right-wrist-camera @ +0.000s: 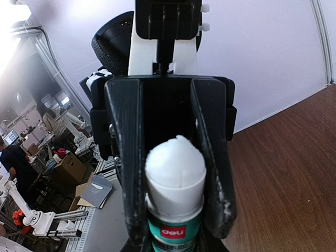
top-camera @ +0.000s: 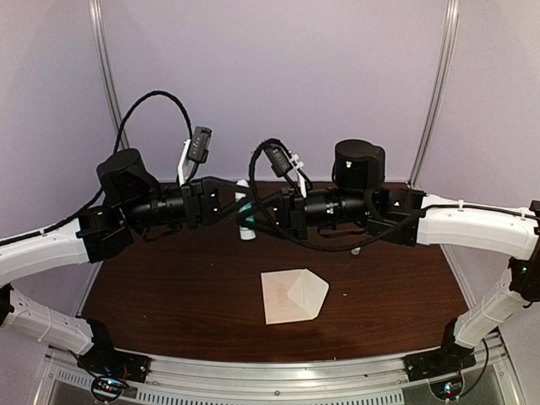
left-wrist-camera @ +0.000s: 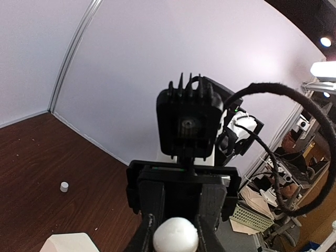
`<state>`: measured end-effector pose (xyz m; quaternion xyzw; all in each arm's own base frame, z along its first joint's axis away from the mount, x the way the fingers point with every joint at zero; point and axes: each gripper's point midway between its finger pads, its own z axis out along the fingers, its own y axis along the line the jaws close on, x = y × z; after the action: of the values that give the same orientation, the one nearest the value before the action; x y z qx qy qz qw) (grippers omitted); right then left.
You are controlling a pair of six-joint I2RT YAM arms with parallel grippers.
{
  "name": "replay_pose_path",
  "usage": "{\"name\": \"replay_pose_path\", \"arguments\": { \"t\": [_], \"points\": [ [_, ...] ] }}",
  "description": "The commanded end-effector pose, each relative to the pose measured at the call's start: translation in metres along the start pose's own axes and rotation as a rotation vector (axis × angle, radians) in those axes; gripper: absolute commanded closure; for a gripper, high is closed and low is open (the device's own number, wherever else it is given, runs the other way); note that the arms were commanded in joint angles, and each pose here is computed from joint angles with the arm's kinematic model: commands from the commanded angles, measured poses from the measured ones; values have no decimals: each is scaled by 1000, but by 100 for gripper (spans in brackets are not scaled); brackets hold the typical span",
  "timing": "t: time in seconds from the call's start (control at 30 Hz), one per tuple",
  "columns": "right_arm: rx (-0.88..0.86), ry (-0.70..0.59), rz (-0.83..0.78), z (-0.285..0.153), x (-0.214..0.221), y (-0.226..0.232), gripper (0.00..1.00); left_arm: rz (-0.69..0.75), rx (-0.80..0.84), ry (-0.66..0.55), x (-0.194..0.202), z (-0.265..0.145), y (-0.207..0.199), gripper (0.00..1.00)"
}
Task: Place the letter into the envelope and seal it
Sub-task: Pass from the right arm to the left, then pass from the left arm to the right
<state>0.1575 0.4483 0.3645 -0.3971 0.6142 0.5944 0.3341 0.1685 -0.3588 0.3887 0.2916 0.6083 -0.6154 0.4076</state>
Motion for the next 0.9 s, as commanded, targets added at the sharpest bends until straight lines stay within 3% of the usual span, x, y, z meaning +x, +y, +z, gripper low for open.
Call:
{"name": "replay_pose_path", "arguments": {
  "t": [0.0,0.13,0.3,0.53,0.87],
  "points": [
    [39,-117,-59,-17,-30,11,80,39,4,-95,-25,-3,-8,89],
    [58,-254,-31,-34,-50,16,42,78,-6,-196,-47,-9,-13,94],
    [-5,-437,72,-48,-69,23,23,116,-30,-334,-74,-16,-15,95],
    [-102,-563,206,-49,-78,19,19,162,39,-457,-97,-17,-30,93],
    [-211,-578,260,-36,-89,25,25,169,66,-464,-98,-1,-31,93]
  ]
}}
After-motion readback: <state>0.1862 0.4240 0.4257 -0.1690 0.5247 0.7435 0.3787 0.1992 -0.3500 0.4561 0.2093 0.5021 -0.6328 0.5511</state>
